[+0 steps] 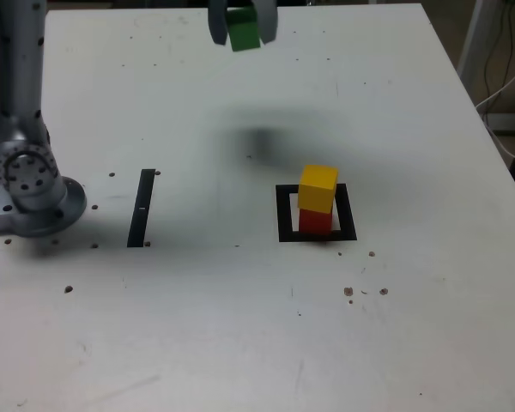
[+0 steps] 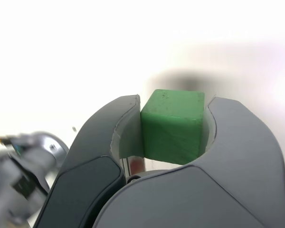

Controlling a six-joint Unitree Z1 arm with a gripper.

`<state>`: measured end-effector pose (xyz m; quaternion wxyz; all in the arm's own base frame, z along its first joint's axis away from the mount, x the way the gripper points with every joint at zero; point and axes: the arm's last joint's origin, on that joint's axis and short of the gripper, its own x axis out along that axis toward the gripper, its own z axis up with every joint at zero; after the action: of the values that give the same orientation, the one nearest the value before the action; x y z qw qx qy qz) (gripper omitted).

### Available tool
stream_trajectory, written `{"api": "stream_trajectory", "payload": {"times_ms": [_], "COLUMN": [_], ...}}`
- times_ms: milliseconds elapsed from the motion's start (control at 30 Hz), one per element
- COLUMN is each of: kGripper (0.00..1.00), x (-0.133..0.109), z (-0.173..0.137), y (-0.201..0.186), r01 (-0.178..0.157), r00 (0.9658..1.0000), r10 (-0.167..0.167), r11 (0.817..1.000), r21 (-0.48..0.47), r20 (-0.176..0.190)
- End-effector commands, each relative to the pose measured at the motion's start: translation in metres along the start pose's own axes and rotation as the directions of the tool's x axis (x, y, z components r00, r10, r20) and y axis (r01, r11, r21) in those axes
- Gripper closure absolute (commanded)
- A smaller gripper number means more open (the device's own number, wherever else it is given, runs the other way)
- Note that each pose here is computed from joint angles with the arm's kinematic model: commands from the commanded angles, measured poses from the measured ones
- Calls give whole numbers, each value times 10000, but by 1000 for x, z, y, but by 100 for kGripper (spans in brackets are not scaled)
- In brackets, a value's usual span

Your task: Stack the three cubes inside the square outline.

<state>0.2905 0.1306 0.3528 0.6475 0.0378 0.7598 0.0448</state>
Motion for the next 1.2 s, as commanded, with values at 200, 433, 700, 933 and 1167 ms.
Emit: {"api": "stream_trajectory", "payload": {"times_ms": [200, 433, 700, 933, 1167], "kGripper": [88, 88, 88, 88, 88], "x": [2, 2, -4, -3, -5], "z": [10, 30, 45, 52, 63], "y": [-67, -102, -145, -180, -201], "r01": [-12, -311, -444, -158, -85], "r00": [9979, 9976, 9983, 9990, 9998], "r10": [24, 357, 494, 238, 125], "r11": [9998, 9967, 9888, 9806, 9744], "r21": [182, 749, 1428, 1952, 2245], "r20": [-641, -599, -318, -386, -163]}}
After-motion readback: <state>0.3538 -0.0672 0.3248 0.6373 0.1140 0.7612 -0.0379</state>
